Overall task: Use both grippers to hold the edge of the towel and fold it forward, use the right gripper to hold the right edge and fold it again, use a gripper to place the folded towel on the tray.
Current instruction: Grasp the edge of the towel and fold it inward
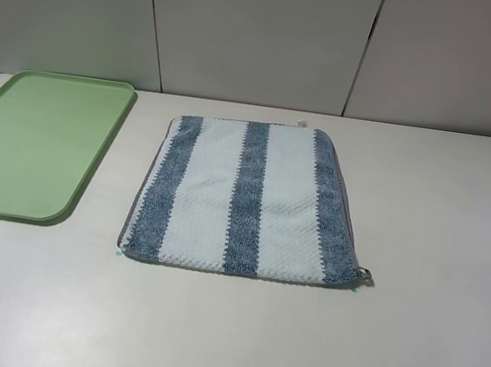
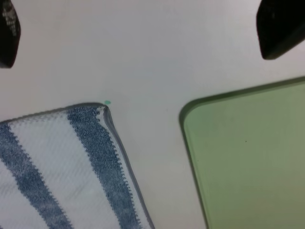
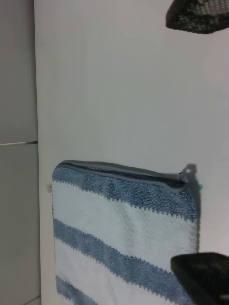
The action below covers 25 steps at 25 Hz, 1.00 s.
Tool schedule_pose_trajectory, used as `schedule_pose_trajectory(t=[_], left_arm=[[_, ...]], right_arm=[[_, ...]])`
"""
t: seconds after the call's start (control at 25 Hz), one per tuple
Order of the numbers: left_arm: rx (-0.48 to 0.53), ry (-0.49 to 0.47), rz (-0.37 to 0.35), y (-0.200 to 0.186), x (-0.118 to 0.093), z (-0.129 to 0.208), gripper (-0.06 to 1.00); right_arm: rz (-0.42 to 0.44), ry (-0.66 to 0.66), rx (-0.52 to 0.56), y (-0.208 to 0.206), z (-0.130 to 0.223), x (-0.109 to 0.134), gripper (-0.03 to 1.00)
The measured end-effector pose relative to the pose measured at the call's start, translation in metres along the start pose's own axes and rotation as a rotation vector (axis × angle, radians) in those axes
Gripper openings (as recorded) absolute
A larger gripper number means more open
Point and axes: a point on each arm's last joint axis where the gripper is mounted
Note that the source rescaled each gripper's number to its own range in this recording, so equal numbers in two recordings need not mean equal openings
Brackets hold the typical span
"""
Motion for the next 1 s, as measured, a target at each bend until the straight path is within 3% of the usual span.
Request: schedule_pose_trajectory(t=[1.0], left_arm=[[0.0, 0.0, 0.0, 0.0, 0.0, 0.0, 0.99]], right_arm=[[0.0, 0.0, 0.0, 0.0, 0.0, 0.0, 1.0]])
Point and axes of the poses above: a point on each arm's last joint axis where the gripper is mounted, y pointing out along that axis toward the gripper, x along the wrist's bending axis when the last joint is at zero, z = x × y
